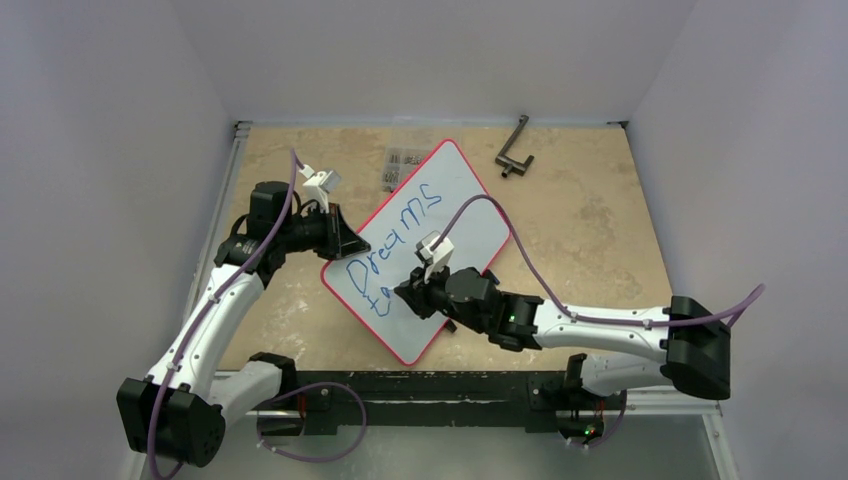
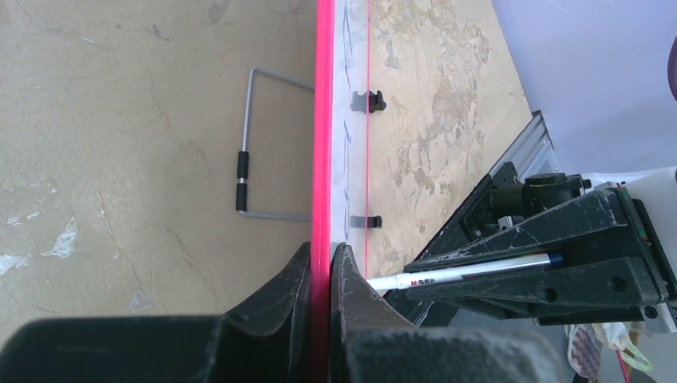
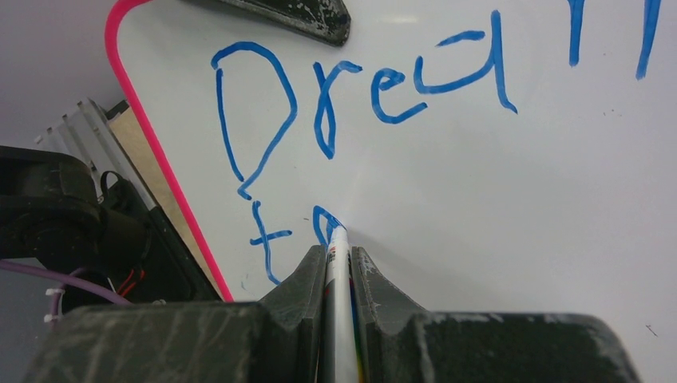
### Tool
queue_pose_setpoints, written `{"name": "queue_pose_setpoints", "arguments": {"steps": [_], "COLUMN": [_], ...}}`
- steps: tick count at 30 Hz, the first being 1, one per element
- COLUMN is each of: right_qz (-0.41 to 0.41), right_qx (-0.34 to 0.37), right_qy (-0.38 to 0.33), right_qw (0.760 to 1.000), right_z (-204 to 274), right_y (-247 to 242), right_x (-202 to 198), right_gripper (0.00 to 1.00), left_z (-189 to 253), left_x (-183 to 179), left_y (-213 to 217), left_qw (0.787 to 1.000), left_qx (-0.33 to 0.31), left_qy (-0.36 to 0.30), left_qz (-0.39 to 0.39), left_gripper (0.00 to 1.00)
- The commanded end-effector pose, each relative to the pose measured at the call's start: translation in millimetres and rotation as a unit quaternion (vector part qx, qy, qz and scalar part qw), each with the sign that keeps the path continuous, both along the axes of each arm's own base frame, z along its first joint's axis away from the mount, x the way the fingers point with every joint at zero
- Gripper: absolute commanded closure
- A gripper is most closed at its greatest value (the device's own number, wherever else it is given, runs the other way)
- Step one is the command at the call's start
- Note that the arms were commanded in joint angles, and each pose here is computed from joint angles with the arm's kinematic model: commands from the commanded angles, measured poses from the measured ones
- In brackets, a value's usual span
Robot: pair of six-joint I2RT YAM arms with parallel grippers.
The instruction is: Write a sentence on the whiteboard
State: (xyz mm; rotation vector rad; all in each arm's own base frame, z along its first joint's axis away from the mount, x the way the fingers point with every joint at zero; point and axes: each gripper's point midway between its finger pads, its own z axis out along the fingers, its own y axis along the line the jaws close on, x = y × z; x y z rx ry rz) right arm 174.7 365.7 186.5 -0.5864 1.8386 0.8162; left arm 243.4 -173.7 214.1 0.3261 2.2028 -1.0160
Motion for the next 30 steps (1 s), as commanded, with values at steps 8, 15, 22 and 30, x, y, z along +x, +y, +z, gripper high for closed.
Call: {"name": "queue_pose_setpoints", "arguments": {"steps": [8,15,22,30], "right_qz": [-0.04,-0.036,-0.021,-0.022], "right_qx": [-0.036,-0.008,0.035,0.046], "right_qy": [0.004,-0.013,-0.034,-0.058], "right_qw": [0.999,0.999,0.999,0.997], "right_z": [-17.7,15.4,52.4,72.7], "right_y": [-25.5,-21.7,-11.9,6.8], "right_x": [6.0,7.6,6.8,16.9], "right_gripper": [1.0,1.0,1.0,1.0], "left_z": [-10.7,-10.8,-10.5,-9.9], "left_x": [8.5,8.3,8.0,8.2], "left_y": [13.8,13.7,14.0,13.9], "left_qw": [0.997,0.997,0.997,0.997], "left_qx": [0.059,0.058,0.059,0.059], "left_qy": [-0.042,-0.041,-0.042,-0.043], "left_qz": [0.01,0.009,0.01,0.009], "left_gripper": [1.0,1.0,1.0,1.0]}}
